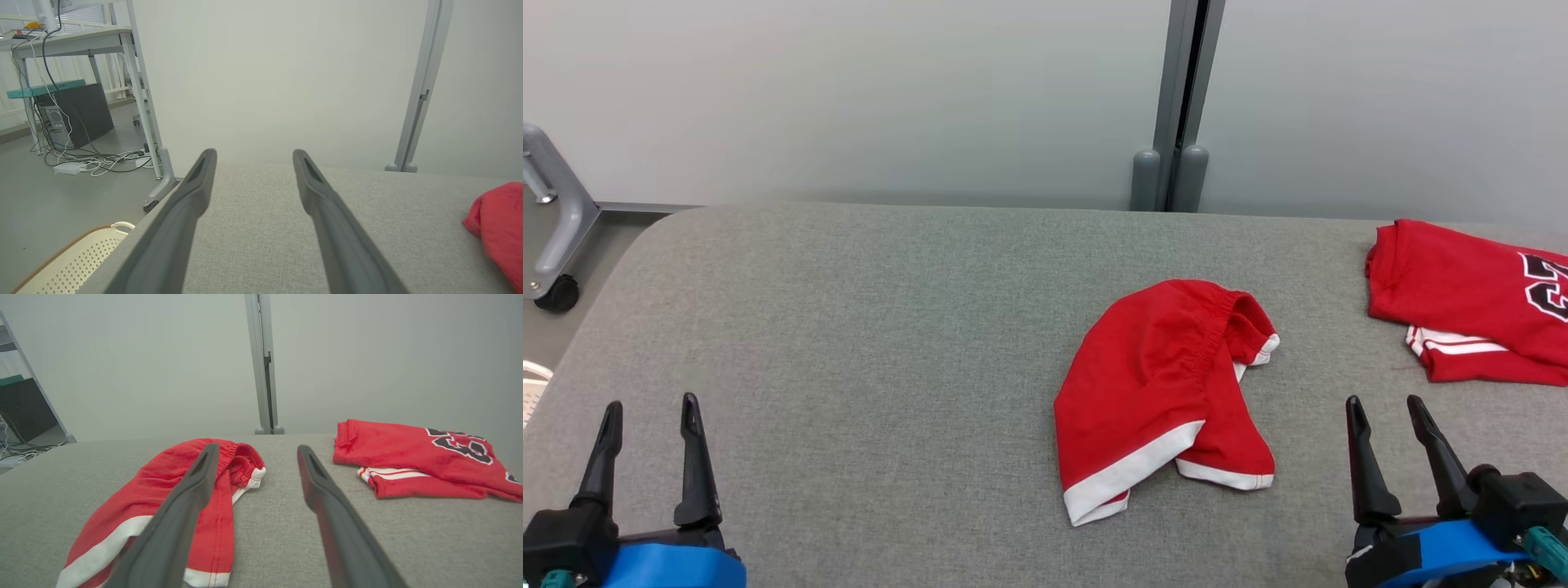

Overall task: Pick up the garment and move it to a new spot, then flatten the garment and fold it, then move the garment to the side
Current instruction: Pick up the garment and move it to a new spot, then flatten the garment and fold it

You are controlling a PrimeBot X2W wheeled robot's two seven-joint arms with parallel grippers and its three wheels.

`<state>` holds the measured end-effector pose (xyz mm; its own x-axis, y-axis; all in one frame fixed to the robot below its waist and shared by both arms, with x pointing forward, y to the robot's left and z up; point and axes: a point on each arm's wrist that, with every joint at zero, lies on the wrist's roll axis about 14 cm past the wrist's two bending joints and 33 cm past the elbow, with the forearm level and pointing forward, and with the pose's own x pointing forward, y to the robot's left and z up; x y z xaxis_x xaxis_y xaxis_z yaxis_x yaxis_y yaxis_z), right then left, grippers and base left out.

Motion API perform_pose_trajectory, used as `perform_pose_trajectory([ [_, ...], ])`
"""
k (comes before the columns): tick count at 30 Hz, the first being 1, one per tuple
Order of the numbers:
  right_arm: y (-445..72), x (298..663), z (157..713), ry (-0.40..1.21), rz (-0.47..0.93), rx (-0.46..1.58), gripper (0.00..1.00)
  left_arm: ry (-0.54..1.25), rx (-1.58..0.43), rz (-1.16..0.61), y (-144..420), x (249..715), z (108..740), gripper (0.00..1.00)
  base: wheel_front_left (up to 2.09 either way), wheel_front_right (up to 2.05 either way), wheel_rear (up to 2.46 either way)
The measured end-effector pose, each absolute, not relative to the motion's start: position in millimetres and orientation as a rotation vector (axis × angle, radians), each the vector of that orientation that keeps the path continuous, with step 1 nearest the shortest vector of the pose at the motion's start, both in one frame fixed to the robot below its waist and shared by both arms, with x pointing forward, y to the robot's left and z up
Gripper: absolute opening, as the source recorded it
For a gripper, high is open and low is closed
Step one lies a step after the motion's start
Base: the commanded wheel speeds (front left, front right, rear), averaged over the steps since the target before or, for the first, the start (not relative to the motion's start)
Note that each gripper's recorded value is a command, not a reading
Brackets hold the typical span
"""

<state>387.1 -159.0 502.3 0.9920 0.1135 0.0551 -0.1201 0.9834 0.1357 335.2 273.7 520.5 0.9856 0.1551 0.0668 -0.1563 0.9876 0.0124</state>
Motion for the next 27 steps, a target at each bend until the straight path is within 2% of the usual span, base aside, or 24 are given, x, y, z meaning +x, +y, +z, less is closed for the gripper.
perform_pose_trajectory([
  [27, -163, 371, 503, -0.03, 0.111, 0.141, 1.0, -0.073, -0.003, 0.154, 268, 321, 524, 1.0, 0.0, 0.0, 0.0],
])
